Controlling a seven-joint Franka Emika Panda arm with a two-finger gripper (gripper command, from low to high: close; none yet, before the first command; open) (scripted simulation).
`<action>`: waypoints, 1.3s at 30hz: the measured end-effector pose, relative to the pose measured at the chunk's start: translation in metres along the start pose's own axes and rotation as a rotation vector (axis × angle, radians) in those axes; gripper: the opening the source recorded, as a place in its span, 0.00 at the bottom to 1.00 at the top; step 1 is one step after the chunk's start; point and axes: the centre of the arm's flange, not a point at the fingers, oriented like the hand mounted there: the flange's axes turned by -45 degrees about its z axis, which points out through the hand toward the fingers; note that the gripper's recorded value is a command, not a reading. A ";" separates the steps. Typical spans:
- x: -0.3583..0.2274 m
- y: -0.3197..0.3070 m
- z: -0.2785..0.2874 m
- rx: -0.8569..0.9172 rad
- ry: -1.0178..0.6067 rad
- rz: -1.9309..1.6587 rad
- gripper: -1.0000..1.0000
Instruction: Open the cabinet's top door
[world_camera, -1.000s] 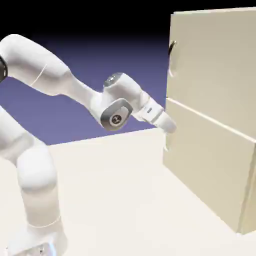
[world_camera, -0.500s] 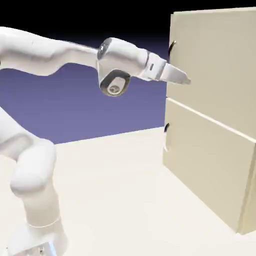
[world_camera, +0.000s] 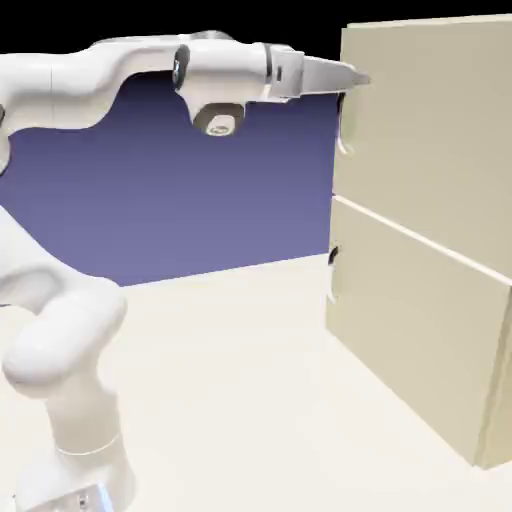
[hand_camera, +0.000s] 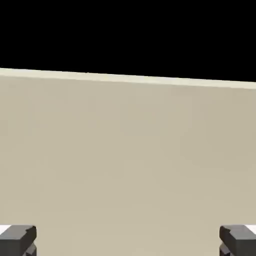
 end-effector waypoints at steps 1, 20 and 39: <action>0.002 -0.005 -0.001 -0.002 0.014 0.000 0.50; -0.020 -0.136 0.022 0.017 0.130 0.007 0.50; -0.109 -0.254 0.102 0.096 0.027 0.035 0.50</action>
